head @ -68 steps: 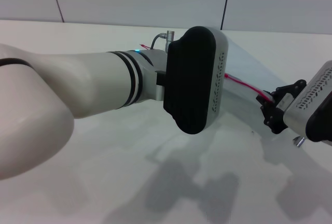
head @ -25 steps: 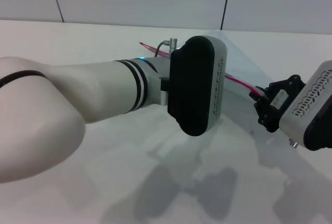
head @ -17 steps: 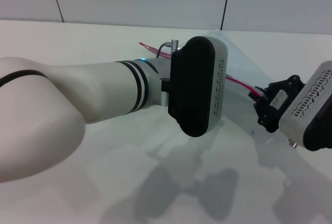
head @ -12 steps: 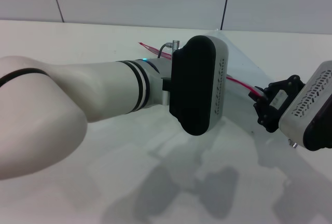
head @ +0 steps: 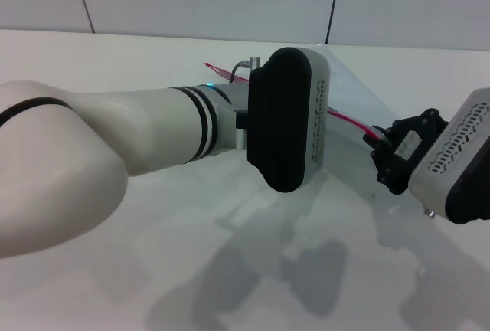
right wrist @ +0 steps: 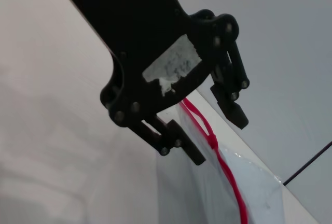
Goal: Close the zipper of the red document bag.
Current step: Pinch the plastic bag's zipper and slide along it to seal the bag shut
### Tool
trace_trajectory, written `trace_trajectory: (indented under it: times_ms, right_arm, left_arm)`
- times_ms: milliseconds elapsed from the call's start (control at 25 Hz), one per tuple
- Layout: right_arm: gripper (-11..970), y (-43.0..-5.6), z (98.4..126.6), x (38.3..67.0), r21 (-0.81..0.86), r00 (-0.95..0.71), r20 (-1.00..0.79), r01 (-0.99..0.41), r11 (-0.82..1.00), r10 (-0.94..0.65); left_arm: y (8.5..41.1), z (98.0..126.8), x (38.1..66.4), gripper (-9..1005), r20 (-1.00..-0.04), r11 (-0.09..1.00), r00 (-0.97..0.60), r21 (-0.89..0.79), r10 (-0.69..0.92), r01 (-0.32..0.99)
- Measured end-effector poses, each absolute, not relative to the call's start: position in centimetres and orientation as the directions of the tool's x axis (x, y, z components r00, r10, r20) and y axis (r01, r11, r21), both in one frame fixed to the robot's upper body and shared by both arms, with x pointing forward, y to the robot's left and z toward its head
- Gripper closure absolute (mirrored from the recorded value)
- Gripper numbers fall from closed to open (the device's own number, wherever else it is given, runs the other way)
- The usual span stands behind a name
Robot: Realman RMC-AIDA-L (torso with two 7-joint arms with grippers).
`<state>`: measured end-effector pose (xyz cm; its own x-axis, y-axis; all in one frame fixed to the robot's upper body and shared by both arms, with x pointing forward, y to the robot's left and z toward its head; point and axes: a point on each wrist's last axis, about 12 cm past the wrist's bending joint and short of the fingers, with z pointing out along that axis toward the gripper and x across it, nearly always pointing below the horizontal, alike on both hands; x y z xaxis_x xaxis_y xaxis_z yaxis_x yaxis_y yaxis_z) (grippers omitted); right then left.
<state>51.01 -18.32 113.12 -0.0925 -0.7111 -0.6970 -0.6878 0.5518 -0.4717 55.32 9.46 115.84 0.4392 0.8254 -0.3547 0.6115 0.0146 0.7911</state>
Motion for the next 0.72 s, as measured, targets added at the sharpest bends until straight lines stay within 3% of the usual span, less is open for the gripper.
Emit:
trace_trajectory:
  times_ms: [720]
  right_arm:
    - [910, -18.12, 113.27, 50.87, -0.481, -0.077, -0.694, -0.690, 0.541, -0.716]
  left_arm:
    - [9.23, 115.26, 55.79, 596, -0.350, 0.009, 0.437, 0.789, 0.829, 0.615]
